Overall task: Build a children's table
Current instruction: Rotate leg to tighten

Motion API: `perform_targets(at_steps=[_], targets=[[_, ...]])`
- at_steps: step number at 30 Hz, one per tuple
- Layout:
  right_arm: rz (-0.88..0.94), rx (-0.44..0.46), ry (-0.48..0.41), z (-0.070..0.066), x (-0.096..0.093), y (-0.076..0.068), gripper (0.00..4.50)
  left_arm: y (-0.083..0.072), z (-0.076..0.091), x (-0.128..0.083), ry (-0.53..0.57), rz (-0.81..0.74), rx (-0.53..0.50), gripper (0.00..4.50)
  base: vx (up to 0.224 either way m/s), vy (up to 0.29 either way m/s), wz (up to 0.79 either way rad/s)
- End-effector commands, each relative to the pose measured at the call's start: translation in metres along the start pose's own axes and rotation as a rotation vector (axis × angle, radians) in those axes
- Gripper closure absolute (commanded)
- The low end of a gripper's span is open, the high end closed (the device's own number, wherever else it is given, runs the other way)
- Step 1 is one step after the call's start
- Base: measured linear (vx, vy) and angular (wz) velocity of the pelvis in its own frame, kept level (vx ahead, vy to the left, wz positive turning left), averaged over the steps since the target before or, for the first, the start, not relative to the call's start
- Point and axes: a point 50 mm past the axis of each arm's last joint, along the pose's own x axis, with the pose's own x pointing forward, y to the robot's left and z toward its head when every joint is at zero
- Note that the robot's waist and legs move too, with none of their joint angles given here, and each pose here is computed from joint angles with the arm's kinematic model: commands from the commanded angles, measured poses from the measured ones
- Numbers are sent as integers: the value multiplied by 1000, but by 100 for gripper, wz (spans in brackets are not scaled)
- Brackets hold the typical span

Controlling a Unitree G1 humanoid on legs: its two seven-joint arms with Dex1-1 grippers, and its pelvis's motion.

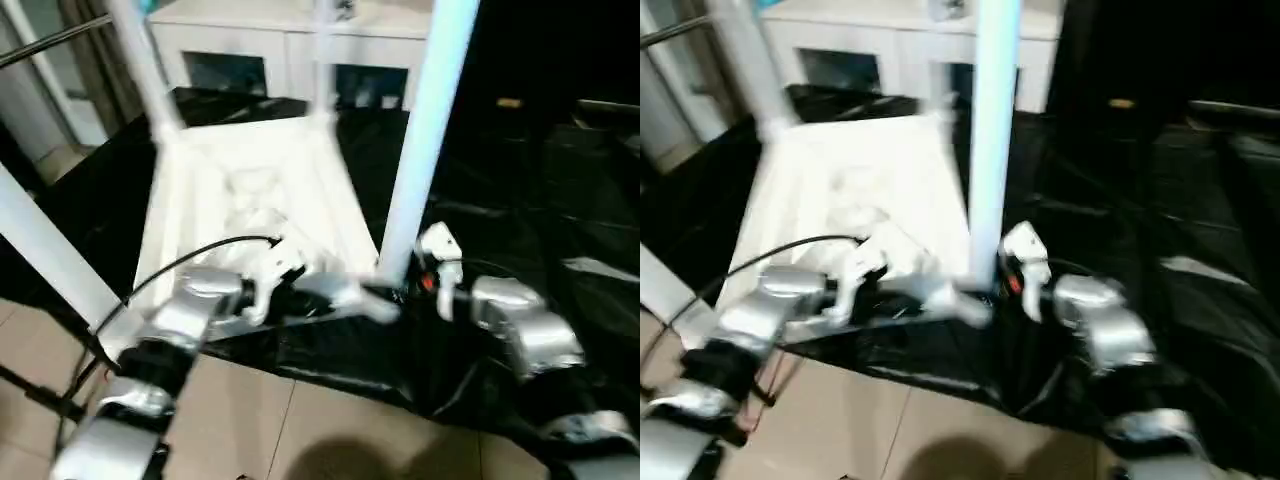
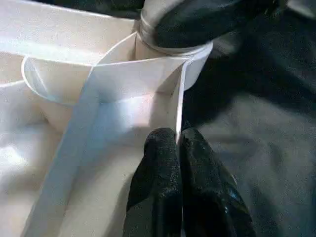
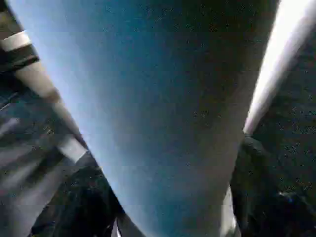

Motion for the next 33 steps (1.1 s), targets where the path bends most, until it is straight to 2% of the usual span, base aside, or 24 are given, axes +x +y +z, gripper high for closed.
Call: perform_targets(at_steps=[1, 4, 7, 9, 12, 14, 15, 18, 21, 28, 29, 32, 33], targets=[[7, 97, 126, -33, 27, 30, 194, -1, 32, 20, -123, 68, 21, 450, 0, 0, 0], [-84, 104, 124, -30, 42, 36, 194, -5, 38, 31, -136, 93, 16, 450, 0, 0, 0], [-49, 79, 79, -21, 53, 45, 194, -8, 41, 36, -147, 83, 26, 450, 0, 0, 0], [-25, 85, 48, -15, 56, 48, 138, -8, 43, 35, -149, 80, 36, 450, 0, 0, 0], [26, 102, 27, -8, 56, 48, 116, -7, 42, 31, -146, 68, 49, 450, 0, 0, 0], [56, 79, 28, -6, 54, 47, 89, -6, 41, 28, -140, 63, 57, 450, 0, 0, 0], [79, 52, 32, -5, 52, 46, 74, -5, 39, 26, -137, 56, 59, 450, 0, 0, 0], [180, -8, 47, -5, 42, 44, 74, -6, 35, 20, -122, 7, 71, 450, 0, 0, 0], [362, -80, 81, -6, 23, 42, 74, -8, 28, 11, -87, -69, 88, 450, 0, 0, 0], [551, -102, 138, -1, -6, 32, 74, -3, 21, -4, -22, -140, 119, 450, 0, 0, 0], [579, -101, 153, -1, -11, 30, 97, -2, 20, -7, -12, -154, 124, 450, 0, 0, 0], [626, -119, 189, 1, -21, 26, 103, -1, 19, -13, 8, -191, 134, 450, 0, 0, 0], [644, -135, 209, 2, -25, 23, 128, 0, 19, -17, 16, -214, 137, 450, 0, 0, 0]])
